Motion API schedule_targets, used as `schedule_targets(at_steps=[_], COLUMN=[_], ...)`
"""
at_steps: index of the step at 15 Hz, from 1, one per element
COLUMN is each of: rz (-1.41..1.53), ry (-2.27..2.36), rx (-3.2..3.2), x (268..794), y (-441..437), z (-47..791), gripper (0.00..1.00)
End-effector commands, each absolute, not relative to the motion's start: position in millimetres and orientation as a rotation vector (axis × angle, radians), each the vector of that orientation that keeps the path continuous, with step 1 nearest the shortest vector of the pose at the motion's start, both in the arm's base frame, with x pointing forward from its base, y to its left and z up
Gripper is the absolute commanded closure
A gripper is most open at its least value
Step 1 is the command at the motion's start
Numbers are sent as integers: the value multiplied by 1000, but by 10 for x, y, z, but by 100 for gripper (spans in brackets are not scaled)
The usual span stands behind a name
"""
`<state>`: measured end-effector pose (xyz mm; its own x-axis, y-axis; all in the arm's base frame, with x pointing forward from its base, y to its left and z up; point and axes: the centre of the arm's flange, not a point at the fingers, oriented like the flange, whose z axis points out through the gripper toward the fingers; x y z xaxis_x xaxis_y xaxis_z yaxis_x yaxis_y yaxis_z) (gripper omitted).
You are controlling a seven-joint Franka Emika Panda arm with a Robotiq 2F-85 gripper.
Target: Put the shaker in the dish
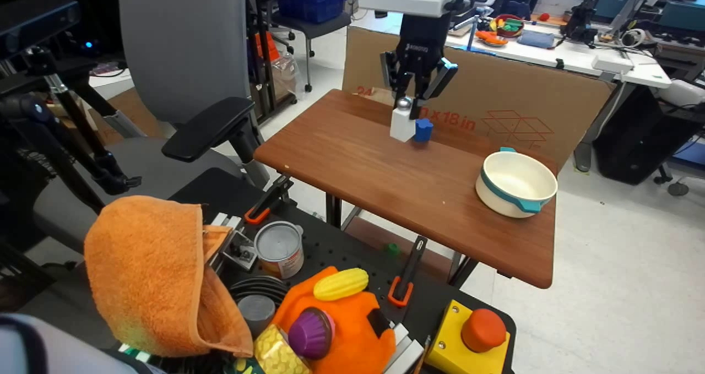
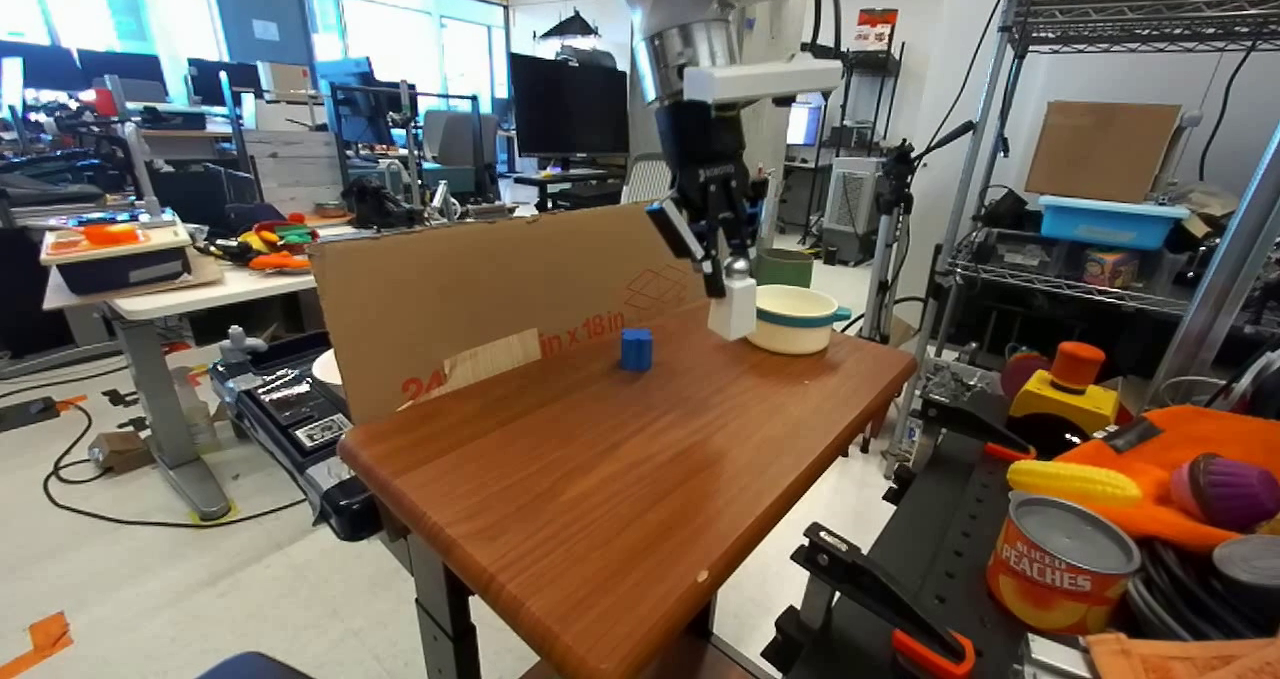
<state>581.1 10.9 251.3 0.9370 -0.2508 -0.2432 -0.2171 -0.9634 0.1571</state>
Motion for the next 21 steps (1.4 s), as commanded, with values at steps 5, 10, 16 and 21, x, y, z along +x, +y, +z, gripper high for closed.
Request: schedule_targets(at_steps=[5,10,16,21], rz=[-289,-320,-488,-578], ry=[-633,-758,-796,-805], rx=[2968,2915,2849,2808], x=[5928,6192,6425,6652], y=[-1186,-1778,-2208,-2307], z=[3171,3046,2605,2132], gripper=[91,91,91,91])
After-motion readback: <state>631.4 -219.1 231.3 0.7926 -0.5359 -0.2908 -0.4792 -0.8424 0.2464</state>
